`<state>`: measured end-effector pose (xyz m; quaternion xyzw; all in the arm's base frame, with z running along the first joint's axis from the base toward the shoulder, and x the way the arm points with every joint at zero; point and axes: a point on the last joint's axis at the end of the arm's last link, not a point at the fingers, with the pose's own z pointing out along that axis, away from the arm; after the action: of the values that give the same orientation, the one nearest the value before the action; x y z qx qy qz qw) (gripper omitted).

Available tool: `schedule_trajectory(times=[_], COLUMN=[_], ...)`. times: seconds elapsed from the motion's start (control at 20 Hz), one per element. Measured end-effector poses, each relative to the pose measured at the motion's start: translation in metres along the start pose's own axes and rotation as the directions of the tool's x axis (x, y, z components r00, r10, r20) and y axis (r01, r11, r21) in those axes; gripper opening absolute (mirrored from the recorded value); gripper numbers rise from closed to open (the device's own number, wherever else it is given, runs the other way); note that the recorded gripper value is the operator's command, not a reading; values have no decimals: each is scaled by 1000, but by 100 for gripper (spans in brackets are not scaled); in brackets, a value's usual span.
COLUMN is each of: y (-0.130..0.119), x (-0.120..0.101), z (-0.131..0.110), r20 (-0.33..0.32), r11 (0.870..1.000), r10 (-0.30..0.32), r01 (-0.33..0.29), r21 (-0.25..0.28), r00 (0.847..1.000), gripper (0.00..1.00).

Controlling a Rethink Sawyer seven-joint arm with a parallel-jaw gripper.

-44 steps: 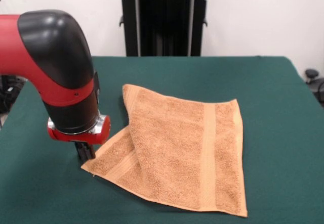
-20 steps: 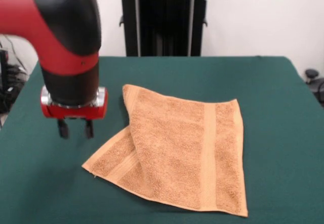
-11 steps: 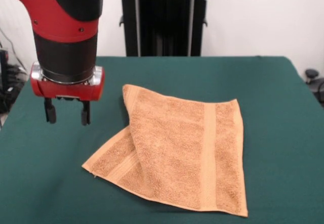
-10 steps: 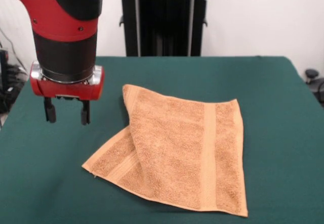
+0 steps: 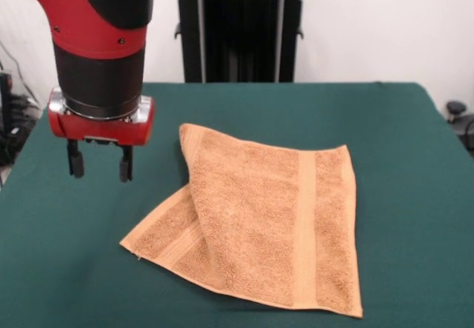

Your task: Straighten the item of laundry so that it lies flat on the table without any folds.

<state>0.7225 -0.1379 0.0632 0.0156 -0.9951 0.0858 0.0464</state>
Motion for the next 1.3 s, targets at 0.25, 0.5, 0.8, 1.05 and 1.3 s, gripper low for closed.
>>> schedule_trajectory(times=[0.25, 0.5, 0.8, 1.05, 1.3], y=[7, 18, 34, 45, 49], x=[5, 7, 3, 2, 4], z=[7, 12, 12, 31, 71], r20=[30, 58, 102, 142, 206], r11=[1000, 998, 997, 997, 998], r10=[-13, -33, -44, -46, -48], r01=[13, 31, 37, 38, 38], r21=[19, 48, 64, 60, 52], r00=[999, 998, 994, 989, 977], gripper=[100, 100, 100, 100, 100])
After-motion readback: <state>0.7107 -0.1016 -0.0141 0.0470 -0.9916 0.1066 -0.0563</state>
